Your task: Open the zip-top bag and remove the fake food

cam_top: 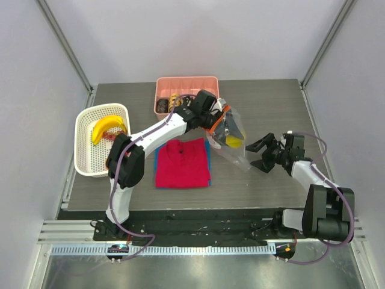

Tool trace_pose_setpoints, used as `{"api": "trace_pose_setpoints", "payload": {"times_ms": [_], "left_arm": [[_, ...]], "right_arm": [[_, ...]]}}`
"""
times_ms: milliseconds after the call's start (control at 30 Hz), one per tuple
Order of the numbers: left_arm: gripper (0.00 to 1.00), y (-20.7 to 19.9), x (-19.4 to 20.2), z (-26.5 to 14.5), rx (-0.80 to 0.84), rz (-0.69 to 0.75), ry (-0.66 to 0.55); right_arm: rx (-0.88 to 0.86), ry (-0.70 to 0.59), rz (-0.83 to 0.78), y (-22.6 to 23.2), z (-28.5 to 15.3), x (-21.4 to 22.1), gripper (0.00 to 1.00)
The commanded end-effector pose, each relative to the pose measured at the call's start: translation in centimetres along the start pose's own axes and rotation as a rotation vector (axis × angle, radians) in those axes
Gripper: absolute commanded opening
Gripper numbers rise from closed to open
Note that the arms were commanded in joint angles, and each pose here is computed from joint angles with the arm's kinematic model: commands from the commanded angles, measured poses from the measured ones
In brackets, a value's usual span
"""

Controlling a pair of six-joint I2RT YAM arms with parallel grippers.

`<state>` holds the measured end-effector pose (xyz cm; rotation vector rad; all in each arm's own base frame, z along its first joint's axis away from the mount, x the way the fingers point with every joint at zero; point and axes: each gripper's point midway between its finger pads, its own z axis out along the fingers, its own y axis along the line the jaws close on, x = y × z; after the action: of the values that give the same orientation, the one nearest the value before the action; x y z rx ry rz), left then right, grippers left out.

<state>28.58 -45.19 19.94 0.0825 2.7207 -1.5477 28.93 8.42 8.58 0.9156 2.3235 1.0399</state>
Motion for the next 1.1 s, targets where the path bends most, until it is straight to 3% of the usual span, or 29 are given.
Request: {"api": "trace_pose_setpoints", "payload": {"times_ms": [0, 133, 333, 433, 533, 600, 633, 767, 800, 867, 900, 933, 1067], "left_arm": [[0.0, -4.2, -0.5, -2.1, 0.141, -0.017, -0.021], [0.0, -4.4, -1.1, -1.9, 0.168, -0.05, -0.014], [0.0, -4.7, -1.2, -1.7, 0.191, -0.086, -0.002], [0.0, -4.5, -0.8, -1.5, 0.19, -0.1, 0.011], [0.0, -4.0, -0.7, -1.5, 0.176, -0.098, 0.003], [0.0, -3.2, -0.4, -1.7, 0.138, -0.076, -0.004], [0.0, -1.9, -0.8, -1.8, 0.09, 0.005, -0.041], [0.0, 3.3, 1.6, -4.0, -0.168, 0.067, -0.004], [0.0, 3.3, 2.0, -4.9, -0.187, 0.101, -0.013], [0.0, 4.1, 2.1, -6.3, -0.239, 0.15, -0.044], [0.0, 3.9, 2.6, -7.4, -0.243, 0.158, -0.058], [0.0, 4.0, 2.6, -7.9, -0.244, 0.158, -0.072], [0.0, 4.9, 2.1, -11.2, -0.255, 0.127, -0.176]], "right_arm": [[-0.351, 0.012, 0.163, 4.9, -0.7, 0.8, 0.88], [-0.537, -0.025, 0.197, 6.6, -1.9, 0.8, 0.89], [-0.579, 0.015, 0.195, 7.1, -1.6, 2.1, 0.84], [-0.636, 0.007, 0.22, 8.6, -1.9, 1.7, 0.66], [-0.689, -0.009, 0.244, 9.7, -2.2, 1.0, 0.23], [-0.723, -0.067, 0.308, 9.7, -2.7, 0.1, 0.07], [-0.689, -0.085, 0.35, 8.9, -2.3, -0.3, 0.01], [-0.563, -0.126, 0.354, 7.1, -0.9, -1.5, 0.02], [-0.56, -0.158, 0.272, 7.9, -1.0, -2.4, 0.01], [-0.416, -0.171, 0.257, 6.2, -0.3, -3.1, 0.01], [-0.38, -0.233, 0.149, 6.8, -0.7, -4.7, 0.01], [-0.295, -0.22, 0.157, 5.3, -0.3, -4.6, 0.01], [-0.239, -0.219, 0.174, 3.8, -0.4, -5.7, 0.01]]}}
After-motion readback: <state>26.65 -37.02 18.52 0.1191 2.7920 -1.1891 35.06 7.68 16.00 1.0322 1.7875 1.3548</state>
